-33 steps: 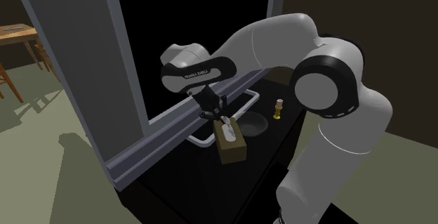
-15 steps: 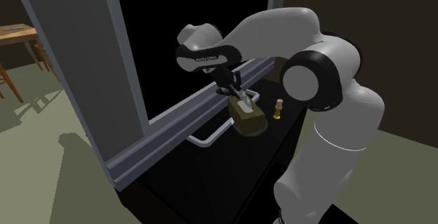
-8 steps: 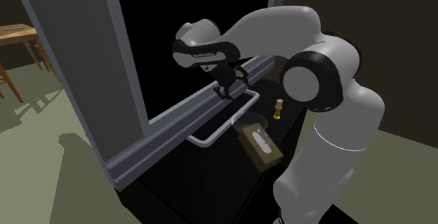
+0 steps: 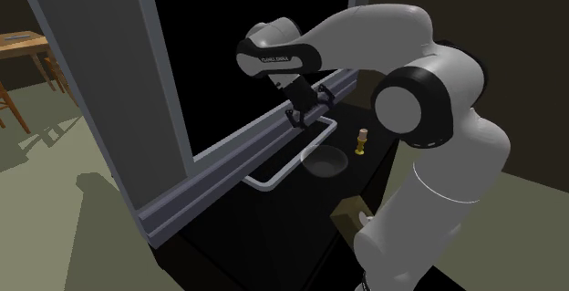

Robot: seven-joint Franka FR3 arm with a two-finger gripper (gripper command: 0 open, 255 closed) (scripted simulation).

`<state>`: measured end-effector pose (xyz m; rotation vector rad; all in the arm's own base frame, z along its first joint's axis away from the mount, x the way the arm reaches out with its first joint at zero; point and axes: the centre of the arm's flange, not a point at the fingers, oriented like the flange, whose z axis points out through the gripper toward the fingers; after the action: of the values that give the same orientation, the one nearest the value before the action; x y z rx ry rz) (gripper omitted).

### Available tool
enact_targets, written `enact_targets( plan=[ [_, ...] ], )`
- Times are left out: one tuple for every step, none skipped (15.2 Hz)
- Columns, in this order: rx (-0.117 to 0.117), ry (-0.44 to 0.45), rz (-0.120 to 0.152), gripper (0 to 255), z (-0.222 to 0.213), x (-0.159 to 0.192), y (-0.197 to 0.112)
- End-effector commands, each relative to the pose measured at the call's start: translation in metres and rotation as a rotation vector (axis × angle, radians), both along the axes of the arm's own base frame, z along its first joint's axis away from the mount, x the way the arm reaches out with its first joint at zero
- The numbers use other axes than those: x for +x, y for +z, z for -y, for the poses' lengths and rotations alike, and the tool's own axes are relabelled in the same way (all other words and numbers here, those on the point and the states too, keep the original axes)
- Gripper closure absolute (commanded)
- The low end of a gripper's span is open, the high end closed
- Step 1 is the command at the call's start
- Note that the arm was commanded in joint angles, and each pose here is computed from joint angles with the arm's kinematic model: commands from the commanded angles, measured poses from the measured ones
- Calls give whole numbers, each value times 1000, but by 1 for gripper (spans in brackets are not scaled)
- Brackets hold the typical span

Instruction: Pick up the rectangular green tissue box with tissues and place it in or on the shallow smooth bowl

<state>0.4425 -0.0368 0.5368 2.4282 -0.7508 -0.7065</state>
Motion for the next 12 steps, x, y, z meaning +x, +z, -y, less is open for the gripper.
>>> enact_targets(
  plan=[
    [0,-1,1,0,4,-6,-7],
    [0,-1,1,0,5,-8,-10],
    [0,-1,1,0,5,-8,-10],
    [0,-1,1,0,5,-8,-10],
    [0,-1,1,0,5,-8,-10],
    [0,-1,1,0,5,-8,-10],
    [0,-1,1,0,5,-8,-10],
    [0,-1,1,0,5,-8,-10],
    [0,-1,1,0,5,-8,-10],
    [0,-1,1,255,5,-8,-10],
    [0,-1,1,255,5,-8,-10],
    [0,-1,1,255,5,-8,-9]
  ],
)
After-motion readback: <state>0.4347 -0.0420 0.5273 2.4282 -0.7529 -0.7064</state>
